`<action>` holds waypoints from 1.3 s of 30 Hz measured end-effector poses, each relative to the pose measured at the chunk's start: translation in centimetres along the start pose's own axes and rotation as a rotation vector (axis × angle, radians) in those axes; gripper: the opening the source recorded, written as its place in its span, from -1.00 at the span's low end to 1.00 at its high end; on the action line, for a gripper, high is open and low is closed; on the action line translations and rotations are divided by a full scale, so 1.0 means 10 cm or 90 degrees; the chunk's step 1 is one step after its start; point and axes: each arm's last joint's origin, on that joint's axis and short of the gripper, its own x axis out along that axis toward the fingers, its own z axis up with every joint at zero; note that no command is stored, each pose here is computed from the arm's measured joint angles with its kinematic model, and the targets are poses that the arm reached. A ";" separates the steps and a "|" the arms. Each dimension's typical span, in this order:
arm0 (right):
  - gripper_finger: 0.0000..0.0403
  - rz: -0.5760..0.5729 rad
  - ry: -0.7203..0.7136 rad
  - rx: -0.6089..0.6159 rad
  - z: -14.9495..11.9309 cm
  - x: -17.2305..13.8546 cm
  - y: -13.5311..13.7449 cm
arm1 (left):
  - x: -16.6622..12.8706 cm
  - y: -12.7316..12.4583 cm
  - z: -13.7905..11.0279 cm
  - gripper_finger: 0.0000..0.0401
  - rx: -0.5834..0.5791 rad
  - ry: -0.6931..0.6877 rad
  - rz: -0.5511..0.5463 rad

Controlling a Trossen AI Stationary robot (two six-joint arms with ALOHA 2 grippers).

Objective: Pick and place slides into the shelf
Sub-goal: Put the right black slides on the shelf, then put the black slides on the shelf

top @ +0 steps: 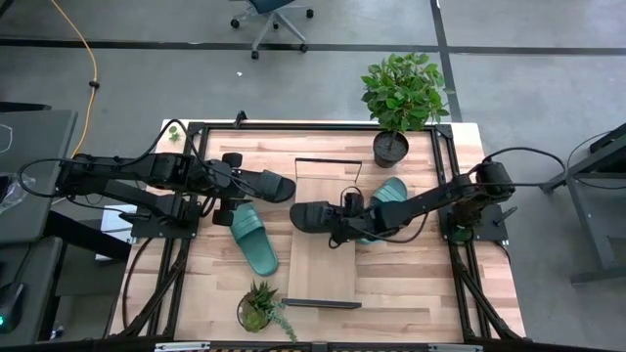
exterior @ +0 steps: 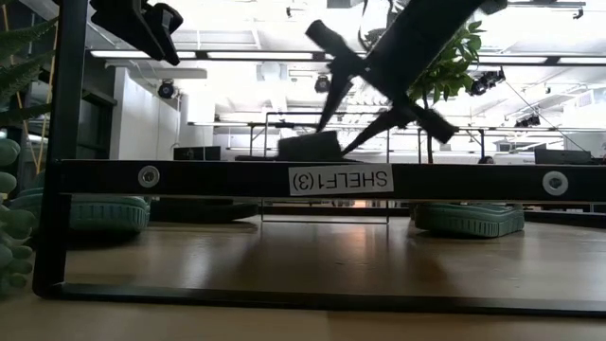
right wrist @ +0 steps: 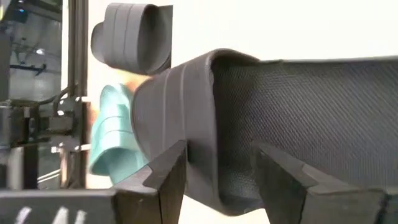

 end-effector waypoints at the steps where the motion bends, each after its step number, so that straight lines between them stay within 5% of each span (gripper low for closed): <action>1: -0.18 -0.005 -0.002 -0.004 0.01 -0.03 0.00 | 0.00 0.00 0.00 -0.19 -0.001 0.000 0.000; 21: -0.18 -0.011 -0.020 -0.027 0.07 -0.07 0.00 | -0.01 -0.02 -0.11 -0.19 -0.068 0.073 -0.009; 31: -0.18 0.004 -0.098 -0.096 0.19 -0.39 0.02 | 0.22 0.08 -0.29 -0.19 -0.193 0.095 -0.072; 39: -0.18 0.026 -0.113 -0.153 0.21 -0.58 0.05 | 0.41 0.32 -0.44 -0.19 -0.332 0.021 -0.143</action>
